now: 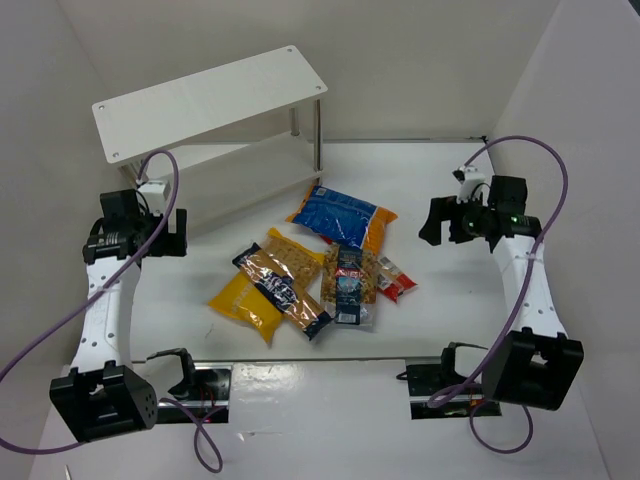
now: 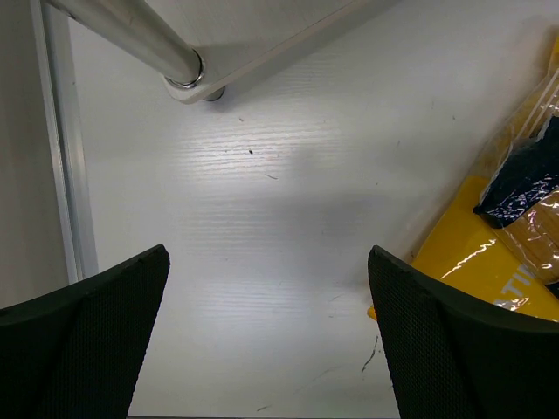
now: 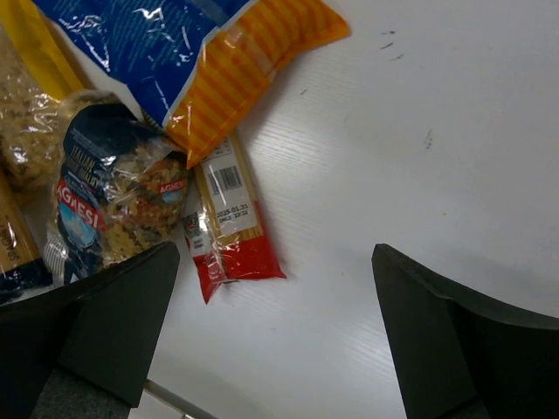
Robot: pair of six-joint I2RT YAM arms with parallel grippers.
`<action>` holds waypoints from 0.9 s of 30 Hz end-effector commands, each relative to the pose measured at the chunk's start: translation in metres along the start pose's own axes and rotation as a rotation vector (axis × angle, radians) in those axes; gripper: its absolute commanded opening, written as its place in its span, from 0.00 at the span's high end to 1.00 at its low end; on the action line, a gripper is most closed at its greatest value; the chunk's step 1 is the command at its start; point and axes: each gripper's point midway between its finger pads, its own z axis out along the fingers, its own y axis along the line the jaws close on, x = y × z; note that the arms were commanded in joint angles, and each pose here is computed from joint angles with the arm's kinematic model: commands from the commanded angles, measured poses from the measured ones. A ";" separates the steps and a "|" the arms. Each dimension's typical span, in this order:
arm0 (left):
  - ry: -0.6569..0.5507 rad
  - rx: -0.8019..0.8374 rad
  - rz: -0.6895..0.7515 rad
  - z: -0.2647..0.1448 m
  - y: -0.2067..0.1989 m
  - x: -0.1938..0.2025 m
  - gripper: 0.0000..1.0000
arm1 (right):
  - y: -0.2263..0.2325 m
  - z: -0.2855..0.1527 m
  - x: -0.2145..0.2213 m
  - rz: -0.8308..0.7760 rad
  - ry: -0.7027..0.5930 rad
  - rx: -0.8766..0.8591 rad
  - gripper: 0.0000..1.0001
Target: Place and organize the pasta boxes and bags onto the shelf
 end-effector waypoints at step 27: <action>-0.042 -0.004 -0.036 -0.004 0.011 -0.003 0.00 | 0.123 0.101 0.020 -0.362 0.244 -0.392 0.00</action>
